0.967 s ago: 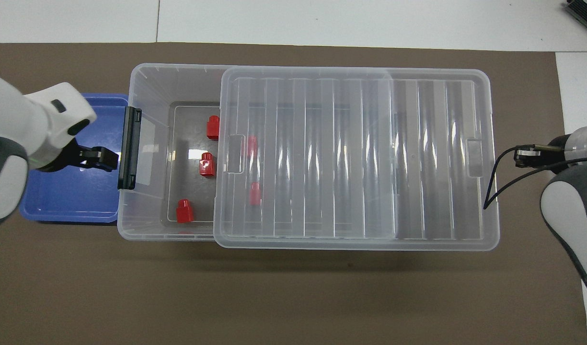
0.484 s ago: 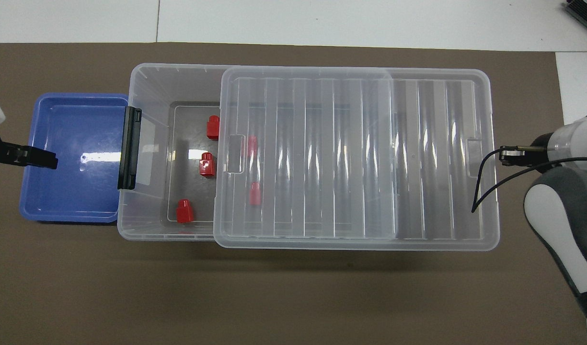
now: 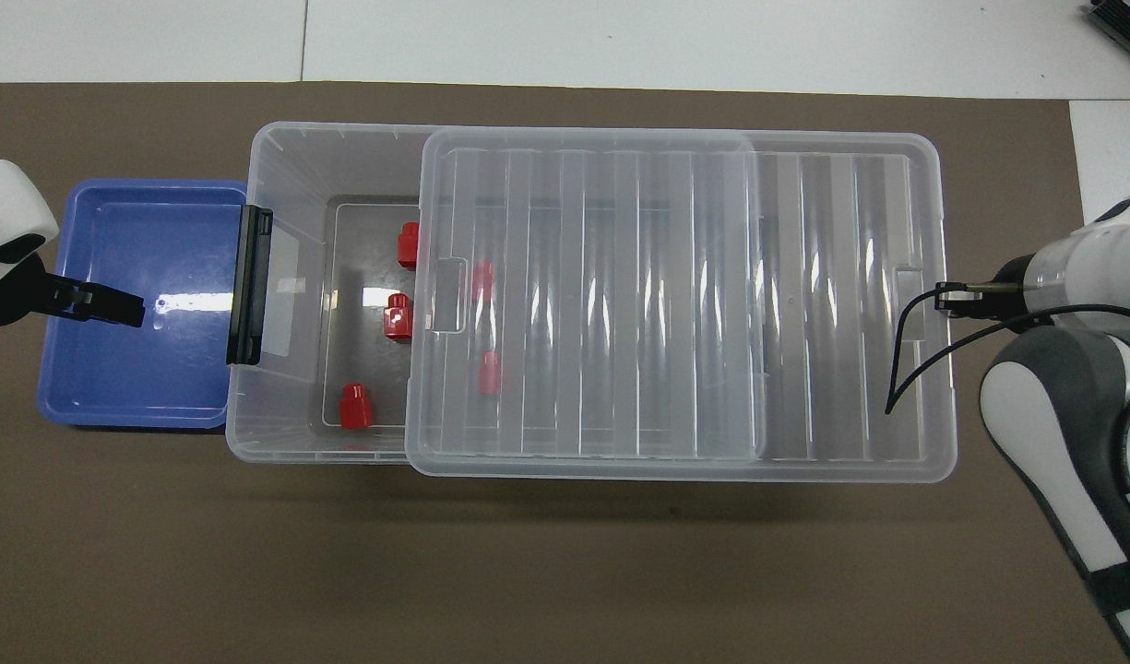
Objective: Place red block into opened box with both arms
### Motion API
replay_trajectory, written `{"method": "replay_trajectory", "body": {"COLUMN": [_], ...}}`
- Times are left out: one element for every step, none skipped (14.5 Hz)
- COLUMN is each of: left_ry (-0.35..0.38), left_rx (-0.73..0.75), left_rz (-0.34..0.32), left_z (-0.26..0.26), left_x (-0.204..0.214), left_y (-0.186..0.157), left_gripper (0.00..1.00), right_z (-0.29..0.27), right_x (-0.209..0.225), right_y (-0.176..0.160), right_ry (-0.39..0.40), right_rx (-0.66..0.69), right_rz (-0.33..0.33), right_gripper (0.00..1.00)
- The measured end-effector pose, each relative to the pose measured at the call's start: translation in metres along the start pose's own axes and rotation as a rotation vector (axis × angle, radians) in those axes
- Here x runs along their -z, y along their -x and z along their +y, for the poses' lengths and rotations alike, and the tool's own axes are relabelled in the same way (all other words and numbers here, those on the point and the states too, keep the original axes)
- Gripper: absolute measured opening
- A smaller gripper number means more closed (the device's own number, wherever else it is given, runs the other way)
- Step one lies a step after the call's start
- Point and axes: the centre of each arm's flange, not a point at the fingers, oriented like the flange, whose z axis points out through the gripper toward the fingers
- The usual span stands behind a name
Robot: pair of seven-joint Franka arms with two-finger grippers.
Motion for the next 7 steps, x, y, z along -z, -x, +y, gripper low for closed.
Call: {"method": "replay_trajectory", "body": {"left_ry": [-0.004, -0.002, 0.000, 0.000, 0.000, 0.001, 0.004], "left_rx": [0.000, -0.001, -0.009, -0.021, -0.033, -0.045, -0.059], "left_rz": [0.019, 0.009, 0.005, 0.015, 0.024, 0.023, 0.013], "left_z": [0.000, 0.001, 0.005, 0.011, 0.017, 0.023, 0.031], "left_x": [0.024, 0.058, 0.092, 0.119, 0.132, 0.130, 0.120], "left_y": [-0.002, -0.001, -0.003, -0.007, -0.012, -0.016, -0.020], "left_gripper": [1.00, 1.00, 1.00, 1.00, 1.00, 1.00, 1.00], "right_z": [-0.012, -0.023, -0.033, -0.043, -0.052, -0.061, -0.069], "right_x": [0.000, 0.001, 0.001, 0.002, 0.002, 0.003, 0.003], "right_y": [0.001, 0.002, 0.003, 0.004, 0.006, 0.007, 0.008], "right_ry": [-0.003, -0.007, -0.015, -0.027, -0.035, -0.039, -0.042], "right_rx": [0.021, 0.039, 0.053, 0.063, 0.075, 0.089, 0.104], "right_rz": [0.001, 0.001, 0.001, 0.000, 0.000, -0.001, -0.001], "right_gripper": [0.01, 0.01, 0.01, 0.01, 0.01, 0.01, 0.01]}}
